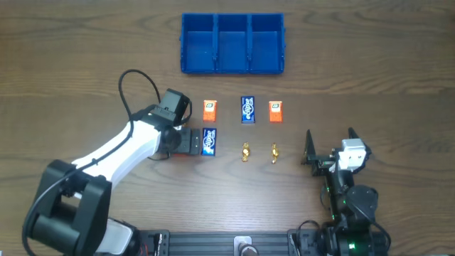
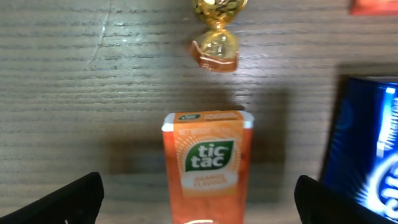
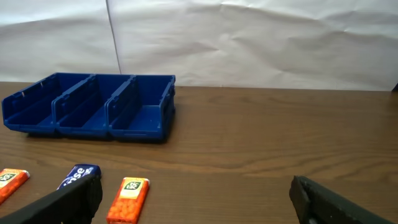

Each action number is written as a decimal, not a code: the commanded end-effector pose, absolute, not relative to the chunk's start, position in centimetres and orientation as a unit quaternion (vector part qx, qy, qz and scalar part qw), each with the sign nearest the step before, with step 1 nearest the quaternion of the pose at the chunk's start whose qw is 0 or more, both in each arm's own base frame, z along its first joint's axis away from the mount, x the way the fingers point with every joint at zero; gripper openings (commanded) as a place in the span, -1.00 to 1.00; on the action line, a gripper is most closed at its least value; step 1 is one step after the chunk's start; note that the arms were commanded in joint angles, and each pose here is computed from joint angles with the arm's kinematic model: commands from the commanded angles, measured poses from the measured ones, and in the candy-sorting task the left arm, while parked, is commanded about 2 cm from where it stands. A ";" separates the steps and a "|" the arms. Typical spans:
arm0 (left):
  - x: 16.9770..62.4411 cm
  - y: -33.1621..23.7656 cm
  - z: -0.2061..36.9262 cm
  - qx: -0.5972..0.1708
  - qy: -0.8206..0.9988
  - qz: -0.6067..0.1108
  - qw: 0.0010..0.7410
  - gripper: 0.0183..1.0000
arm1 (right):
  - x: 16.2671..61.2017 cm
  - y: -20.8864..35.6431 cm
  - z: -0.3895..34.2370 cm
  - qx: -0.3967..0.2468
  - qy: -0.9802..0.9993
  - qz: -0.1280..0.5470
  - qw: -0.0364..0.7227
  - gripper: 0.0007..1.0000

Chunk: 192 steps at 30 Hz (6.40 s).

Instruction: Sort Candies Into Trays

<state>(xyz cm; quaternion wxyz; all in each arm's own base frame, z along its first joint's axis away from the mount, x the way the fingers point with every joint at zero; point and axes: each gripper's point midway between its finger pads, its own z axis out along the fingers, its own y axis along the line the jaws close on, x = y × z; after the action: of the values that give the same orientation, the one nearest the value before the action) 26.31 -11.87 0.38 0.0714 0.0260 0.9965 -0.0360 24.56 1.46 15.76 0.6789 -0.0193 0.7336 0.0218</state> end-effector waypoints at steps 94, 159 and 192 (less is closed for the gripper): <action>34.4 -20.6 -0.1 0.002 0.994 -0.032 0.102 0.60 | 24.5 1.5 15.6 -0.025 0.734 0.020 0.678 1.00; 36.1 -38.6 11.9 0.037 0.975 -0.103 0.195 0.59 | 24.5 1.5 15.6 -0.025 0.734 0.020 0.678 1.00; 34.3 -39.4 -1.1 0.032 0.988 -0.044 0.146 -0.23 | 24.5 1.5 15.6 -0.025 0.734 0.020 0.678 1.00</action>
<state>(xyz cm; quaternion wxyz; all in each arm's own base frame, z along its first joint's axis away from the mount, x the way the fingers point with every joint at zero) 33.96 -39.83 0.46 0.1507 0.0396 0.9861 -0.0571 24.56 1.52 15.76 0.6789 -0.0206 0.7336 0.0232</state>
